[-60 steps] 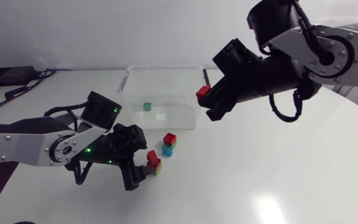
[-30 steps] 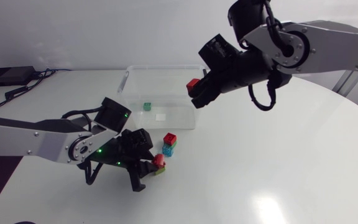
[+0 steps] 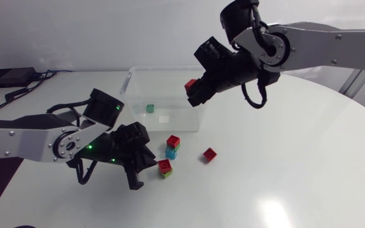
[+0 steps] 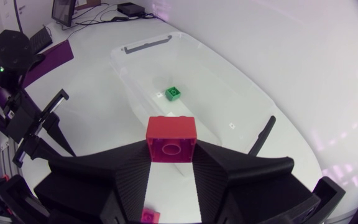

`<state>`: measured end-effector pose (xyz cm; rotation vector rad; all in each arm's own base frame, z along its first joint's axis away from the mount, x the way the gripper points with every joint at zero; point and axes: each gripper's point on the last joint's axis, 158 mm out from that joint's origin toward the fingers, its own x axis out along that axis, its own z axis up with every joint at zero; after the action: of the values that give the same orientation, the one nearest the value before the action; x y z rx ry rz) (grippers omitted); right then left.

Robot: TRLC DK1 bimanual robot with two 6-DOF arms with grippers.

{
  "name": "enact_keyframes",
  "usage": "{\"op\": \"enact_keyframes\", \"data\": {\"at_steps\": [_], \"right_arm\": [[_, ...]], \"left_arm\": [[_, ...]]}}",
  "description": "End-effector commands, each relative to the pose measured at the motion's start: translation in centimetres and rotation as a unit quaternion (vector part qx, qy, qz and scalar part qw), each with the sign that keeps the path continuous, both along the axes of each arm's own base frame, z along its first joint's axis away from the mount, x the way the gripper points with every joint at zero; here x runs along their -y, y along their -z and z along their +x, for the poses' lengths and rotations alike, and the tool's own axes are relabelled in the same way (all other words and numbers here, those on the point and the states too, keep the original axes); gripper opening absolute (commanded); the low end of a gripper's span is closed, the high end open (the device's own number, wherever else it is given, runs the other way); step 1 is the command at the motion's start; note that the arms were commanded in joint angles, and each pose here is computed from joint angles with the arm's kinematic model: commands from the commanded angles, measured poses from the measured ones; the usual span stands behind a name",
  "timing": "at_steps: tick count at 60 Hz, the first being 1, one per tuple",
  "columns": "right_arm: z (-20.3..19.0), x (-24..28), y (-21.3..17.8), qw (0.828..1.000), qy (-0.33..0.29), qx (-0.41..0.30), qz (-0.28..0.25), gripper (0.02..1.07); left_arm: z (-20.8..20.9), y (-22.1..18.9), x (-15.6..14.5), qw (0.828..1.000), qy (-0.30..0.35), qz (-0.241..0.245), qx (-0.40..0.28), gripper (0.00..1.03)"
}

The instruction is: Place the duplo bricks in the container

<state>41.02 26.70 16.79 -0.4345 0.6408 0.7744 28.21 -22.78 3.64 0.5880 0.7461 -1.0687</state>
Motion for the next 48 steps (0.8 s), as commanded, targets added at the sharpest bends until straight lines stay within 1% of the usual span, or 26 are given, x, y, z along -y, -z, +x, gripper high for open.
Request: {"op": "enact_keyframes", "data": {"at_steps": [1,7,9,13,14,16,19,23,26,30,32,36,41,48], "right_arm": [[1.6,-0.8,-0.6,1.0,0.008,0.009,0.01,0.31],[3.1,-1.4,-0.7,1.0,0.013,0.012,0.009,0.31],[3.7,-1.5,-0.4,1.0,0.016,0.013,0.007,0.31],[5.4,-1.9,0.5,1.0,0.022,0.01,0.001,0.32],[5.7,-1.9,0.6,1.0,0.023,0.011,0.001,0.33],[6.4,-2.1,1.0,1.0,0.026,0.01,-0.001,0.33],[7.4,-2.3,1.7,0.999,0.031,0.008,-0.003,0.34],[8.7,-2.3,2.3,0.999,0.039,0.01,-0.007,0.48],[9.5,-2.3,3.0,0.999,0.042,0.005,-0.014,0.63],[10.2,-2.3,3.4,0.999,0.048,0.005,-0.021,0.88],[10.4,-2.2,3.2,0.998,0.05,0.008,-0.021,0.97],[10.3,-1.9,2.3,0.998,0.054,0.012,-0.017,1.0],[9.9,-0.7,1.0,0.998,0.067,0.013,-0.008,1.01],[7.7,1.2,-0.8,0.997,0.079,0.01,-0.003,1.01]], "left_arm": [[0.6,-2.7,0.3,1.0,-0.008,-0.025,0.017,0.24],[0.4,-3.9,0.1,0.999,-0.015,-0.034,0.025,0.25],[0.4,-4.0,0.1,0.999,-0.018,-0.036,0.024,0.27],[0.5,-3.5,-0.3,0.999,-0.026,-0.033,0.017,0.41],[0.5,-3.3,-0.4,0.999,-0.026,-0.032,0.015,0.42],[0.5,-3.0,-0.6,0.999,-0.028,-0.03,0.013,0.45],[0.5,-2.4,-0.6,0.999,-0.028,-0.027,0.006,0.45],[0.6,-1.8,-0.5,0.999,-0.026,-0.024,0.002,0.53],[0.6,-1.5,-0.3,0.999,-0.023,-0.023,0.001,0.55],[0.7,-1.1,-0.1,1.0,-0.019,-0.02,0.001,0.59],[0.8,-0.8,0.1,1.0,-0.015,-0.019,0.001,0.6],[0.7,-0.2,0.6,1.0,-0.008,-0.016,-0.005,0.6],[0.3,0.6,1.2,1.0,0.002,-0.011,-0.012,0.6],[0.3,1.4,1.9,1.0,0.01,-0.008,-0.018,0.61]]}}
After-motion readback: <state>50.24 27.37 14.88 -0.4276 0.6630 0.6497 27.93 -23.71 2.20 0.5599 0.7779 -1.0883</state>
